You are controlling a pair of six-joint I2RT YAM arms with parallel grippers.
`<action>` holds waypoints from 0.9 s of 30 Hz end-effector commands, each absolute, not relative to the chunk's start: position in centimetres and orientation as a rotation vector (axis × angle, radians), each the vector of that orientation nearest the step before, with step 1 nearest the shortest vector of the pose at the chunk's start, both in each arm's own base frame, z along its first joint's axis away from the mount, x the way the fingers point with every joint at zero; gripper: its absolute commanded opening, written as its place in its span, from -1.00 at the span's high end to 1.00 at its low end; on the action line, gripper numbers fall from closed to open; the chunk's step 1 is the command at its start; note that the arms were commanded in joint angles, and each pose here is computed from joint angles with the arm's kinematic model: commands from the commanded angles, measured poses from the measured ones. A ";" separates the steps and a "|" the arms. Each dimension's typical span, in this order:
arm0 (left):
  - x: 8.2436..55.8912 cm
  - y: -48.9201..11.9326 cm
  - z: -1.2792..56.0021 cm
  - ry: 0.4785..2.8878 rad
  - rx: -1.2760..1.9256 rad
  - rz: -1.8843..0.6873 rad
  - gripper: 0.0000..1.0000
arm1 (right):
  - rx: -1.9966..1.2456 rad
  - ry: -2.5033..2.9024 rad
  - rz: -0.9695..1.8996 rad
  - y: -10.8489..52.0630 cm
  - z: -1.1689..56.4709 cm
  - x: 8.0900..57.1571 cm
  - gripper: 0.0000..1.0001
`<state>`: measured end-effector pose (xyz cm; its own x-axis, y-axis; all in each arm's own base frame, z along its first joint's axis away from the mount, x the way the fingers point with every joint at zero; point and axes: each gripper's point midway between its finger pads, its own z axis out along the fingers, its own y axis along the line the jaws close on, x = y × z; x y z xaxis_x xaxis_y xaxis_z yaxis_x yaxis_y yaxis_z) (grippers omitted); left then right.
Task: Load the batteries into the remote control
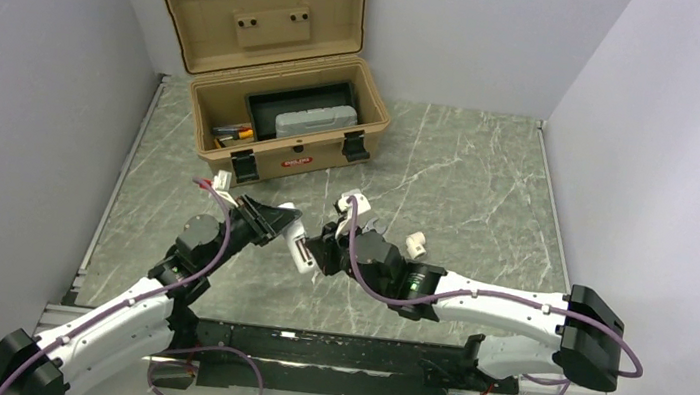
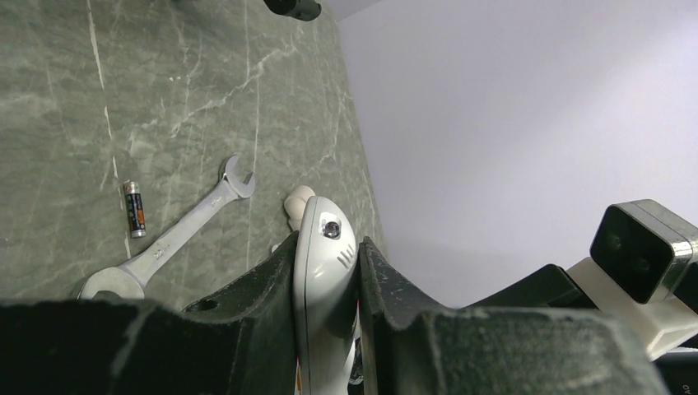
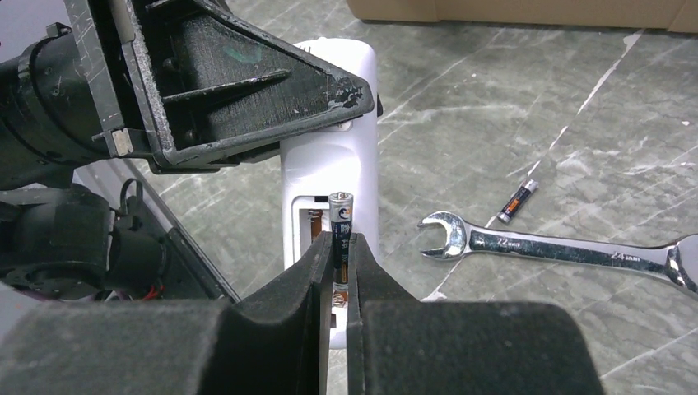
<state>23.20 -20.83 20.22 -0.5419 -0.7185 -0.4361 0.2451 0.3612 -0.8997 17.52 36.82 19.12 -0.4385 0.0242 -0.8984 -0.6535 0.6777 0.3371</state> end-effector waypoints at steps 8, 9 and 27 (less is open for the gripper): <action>22.9 -20.9 21.9 1.675 -0.424 -1.376 1.00 | -0.515 1.845 0.853 37.2 19.2 17.4 1.00; 22.9 -20.8 21.9 1.675 -0.429 -1.375 1.00 | -0.515 1.845 0.854 37.3 19.1 17.4 1.00; 22.7 -20.8 21.3 1.655 -0.455 -1.406 1.00 | -0.521 1.836 0.911 37.9 19.6 16.9 1.00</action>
<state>22.84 -20.64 18.60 -0.5634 -0.7209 -0.4037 0.1917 0.3612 -0.9126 17.17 37.34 18.06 -0.4362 -0.0037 -0.8998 -0.6781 0.6587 0.3260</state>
